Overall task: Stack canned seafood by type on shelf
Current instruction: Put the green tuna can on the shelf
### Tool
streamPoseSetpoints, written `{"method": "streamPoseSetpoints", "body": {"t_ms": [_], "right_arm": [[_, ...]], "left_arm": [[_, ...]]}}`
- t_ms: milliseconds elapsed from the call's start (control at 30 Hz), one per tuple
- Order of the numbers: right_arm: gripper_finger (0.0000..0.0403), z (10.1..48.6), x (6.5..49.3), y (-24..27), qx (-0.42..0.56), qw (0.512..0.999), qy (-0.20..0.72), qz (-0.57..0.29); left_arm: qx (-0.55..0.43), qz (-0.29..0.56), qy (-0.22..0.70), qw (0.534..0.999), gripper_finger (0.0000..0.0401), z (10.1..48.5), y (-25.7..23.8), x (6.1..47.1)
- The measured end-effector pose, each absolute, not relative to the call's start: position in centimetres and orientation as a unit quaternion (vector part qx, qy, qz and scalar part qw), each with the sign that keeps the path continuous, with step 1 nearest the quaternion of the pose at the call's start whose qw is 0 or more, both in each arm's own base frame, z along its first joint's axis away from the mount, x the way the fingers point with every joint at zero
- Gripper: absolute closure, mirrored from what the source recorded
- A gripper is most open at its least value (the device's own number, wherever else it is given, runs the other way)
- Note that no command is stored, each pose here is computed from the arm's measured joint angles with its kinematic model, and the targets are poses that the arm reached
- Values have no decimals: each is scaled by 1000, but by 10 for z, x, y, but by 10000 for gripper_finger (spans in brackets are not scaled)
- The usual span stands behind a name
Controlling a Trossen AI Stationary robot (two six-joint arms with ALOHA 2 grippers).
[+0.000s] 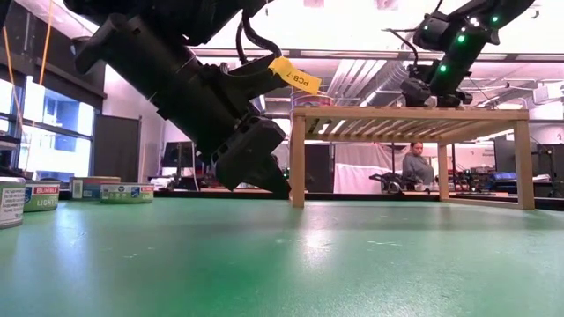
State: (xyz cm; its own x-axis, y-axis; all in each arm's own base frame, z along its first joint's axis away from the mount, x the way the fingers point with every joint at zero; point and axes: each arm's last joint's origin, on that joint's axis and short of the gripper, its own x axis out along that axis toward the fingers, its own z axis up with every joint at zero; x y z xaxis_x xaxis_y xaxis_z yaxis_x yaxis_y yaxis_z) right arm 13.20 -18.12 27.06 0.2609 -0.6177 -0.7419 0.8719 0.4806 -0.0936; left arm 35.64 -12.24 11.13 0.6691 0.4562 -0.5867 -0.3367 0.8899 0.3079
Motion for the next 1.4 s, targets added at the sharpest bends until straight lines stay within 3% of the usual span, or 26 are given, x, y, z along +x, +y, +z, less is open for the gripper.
{"method": "streamPoseSetpoints", "body": {"t_ms": [467, 1067, 1400], "right_arm": [[3, 299, 126, -180, 187, 763, 394, -477], [3, 285, 123, -187, 240, 737, 441, -452], [3, 319, 120, -185, 237, 727, 436, -474]], "left_arm": [[86, 217, 343, 910, 401, 111, -122, 357], [86, 217, 343, 910, 401, 111, -123, 357], [85, 217, 343, 910, 401, 111, -122, 357]]}}
